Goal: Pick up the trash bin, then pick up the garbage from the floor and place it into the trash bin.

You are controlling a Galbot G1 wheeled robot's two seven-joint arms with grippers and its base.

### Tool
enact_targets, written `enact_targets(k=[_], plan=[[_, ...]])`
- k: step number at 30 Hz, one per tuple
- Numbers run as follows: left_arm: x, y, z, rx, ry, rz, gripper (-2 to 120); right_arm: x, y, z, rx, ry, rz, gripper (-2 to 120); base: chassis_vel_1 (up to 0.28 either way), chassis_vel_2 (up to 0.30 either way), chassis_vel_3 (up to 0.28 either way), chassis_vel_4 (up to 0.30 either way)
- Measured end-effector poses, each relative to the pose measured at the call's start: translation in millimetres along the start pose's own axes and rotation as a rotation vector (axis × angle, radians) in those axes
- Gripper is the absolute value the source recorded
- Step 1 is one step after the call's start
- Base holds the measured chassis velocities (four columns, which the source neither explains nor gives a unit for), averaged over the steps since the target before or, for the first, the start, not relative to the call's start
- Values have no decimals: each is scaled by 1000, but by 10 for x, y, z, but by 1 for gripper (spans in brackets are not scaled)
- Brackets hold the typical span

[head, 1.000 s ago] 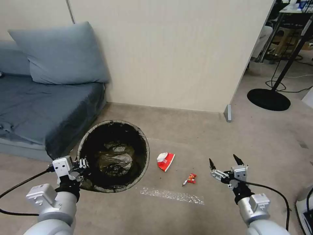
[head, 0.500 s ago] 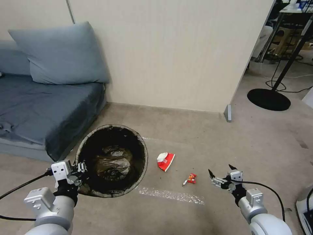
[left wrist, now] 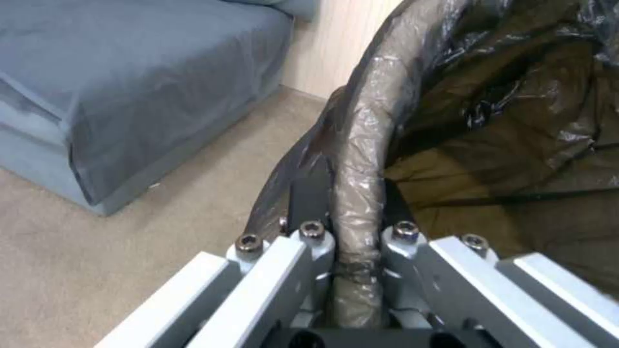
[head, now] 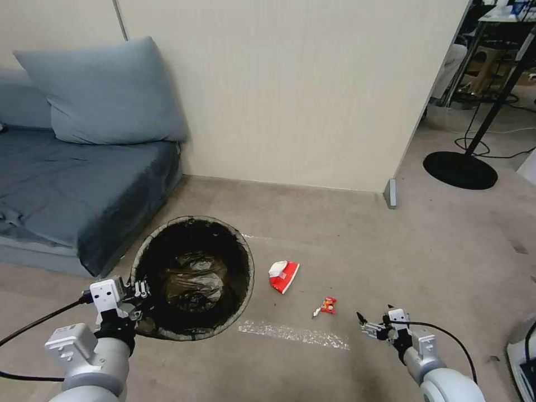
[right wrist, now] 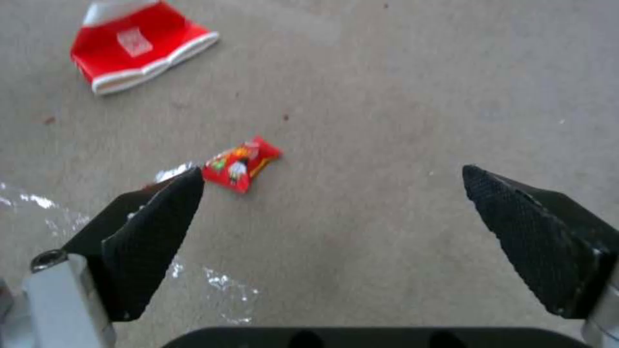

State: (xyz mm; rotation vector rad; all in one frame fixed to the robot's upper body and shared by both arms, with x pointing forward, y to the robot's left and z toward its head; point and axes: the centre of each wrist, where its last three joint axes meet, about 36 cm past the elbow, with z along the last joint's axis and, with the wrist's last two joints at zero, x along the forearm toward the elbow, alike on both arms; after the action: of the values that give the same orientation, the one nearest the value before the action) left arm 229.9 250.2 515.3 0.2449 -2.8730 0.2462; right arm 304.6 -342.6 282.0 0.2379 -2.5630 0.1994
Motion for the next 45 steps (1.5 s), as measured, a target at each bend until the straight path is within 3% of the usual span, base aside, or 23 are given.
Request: enact_targets(k=[17, 45], plan=[[21, 7, 24, 2, 8, -13, 3, -471, 277, 163, 23, 33, -45, 100, 0, 0, 0, 0], [45, -1, 60, 10, 23, -16, 3, -864, 612, 253, 2, 60, -62, 100, 0, 0, 0, 0]])
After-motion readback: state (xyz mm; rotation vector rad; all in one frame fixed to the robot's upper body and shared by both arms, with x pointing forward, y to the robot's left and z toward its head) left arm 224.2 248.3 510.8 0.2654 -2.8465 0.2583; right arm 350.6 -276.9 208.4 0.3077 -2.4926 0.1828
